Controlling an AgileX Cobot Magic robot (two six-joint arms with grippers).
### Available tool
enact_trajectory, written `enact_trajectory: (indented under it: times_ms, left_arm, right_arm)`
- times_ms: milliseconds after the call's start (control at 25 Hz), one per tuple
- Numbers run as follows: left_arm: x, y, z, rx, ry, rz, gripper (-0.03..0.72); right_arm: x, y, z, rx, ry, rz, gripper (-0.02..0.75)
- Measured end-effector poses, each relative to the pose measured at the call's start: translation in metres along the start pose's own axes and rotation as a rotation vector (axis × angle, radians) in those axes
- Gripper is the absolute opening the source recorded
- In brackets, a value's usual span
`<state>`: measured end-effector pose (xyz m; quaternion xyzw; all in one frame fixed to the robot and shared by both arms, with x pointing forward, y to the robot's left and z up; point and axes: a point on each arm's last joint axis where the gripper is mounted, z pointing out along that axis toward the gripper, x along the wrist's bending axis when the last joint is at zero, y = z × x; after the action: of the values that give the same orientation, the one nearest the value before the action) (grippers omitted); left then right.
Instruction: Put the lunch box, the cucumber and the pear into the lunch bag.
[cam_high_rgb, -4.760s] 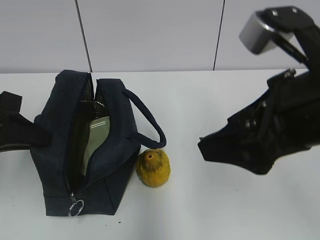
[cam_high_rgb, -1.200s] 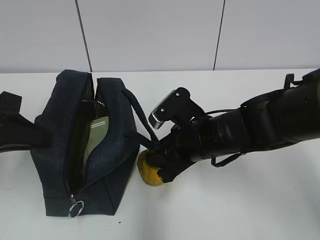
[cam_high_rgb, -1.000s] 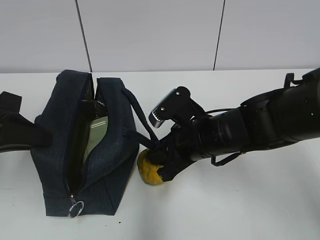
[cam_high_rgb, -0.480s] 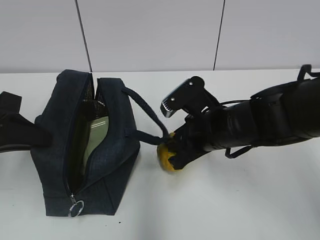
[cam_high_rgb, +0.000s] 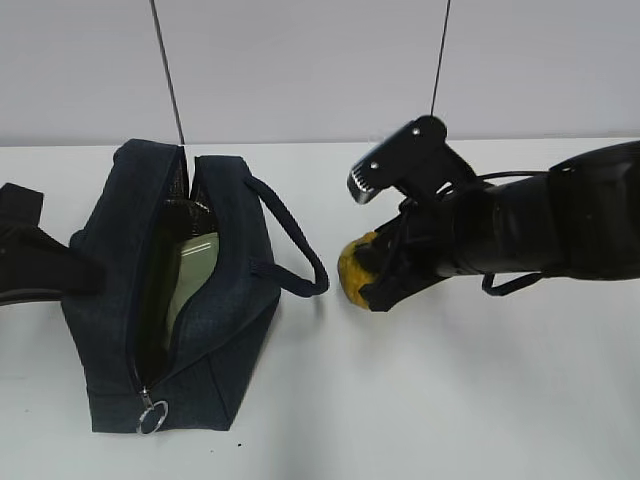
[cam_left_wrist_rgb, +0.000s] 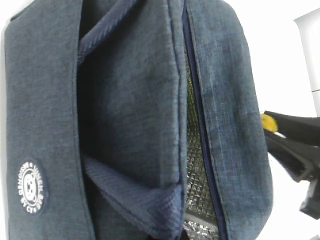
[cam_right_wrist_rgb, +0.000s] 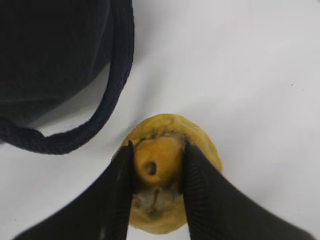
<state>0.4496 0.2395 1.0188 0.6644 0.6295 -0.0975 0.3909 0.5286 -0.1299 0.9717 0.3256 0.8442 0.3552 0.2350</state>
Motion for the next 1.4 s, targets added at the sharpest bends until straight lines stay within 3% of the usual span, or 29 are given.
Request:
enact_trajectory:
  times_ms: [280, 520, 640, 960, 1280, 1400]
  left_arm:
    - [0.0, 0.0, 0.0, 0.0, 0.0, 0.0, -0.016]
    - [0.0, 0.0, 0.0, 0.0, 0.0, 0.0, -0.016]
    - [0.0, 0.0, 0.0, 0.0, 0.0, 0.0, -0.016]
    - [0.0, 0.0, 0.0, -0.001, 0.001, 0.0, -0.016]
    - [0.0, 0.0, 0.0, -0.001, 0.001, 0.0, -0.016]
    - [0.0, 0.0, 0.0, -0.001, 0.001, 0.0, -0.016]
  right_arm:
    - [-0.002, 0.036, -0.048, -0.191, -0.009, -0.017, 0.245]
    - [0.017, 0.077, -0.085, -0.464, 0.225, -0.086, 0.244]
    - [0.022, 0.087, -0.09, -0.528, 0.303, -0.118, 0.244]
    - [0.027, 0.099, -0.041, -0.509, 0.482, -0.065, 0.244]
    - [0.022, 0.093, 0.023, -0.419, 0.507, -0.003, 0.252]
    - [0.021, 0.087, 0.041, -0.383, 0.501, 0.022, 0.296]
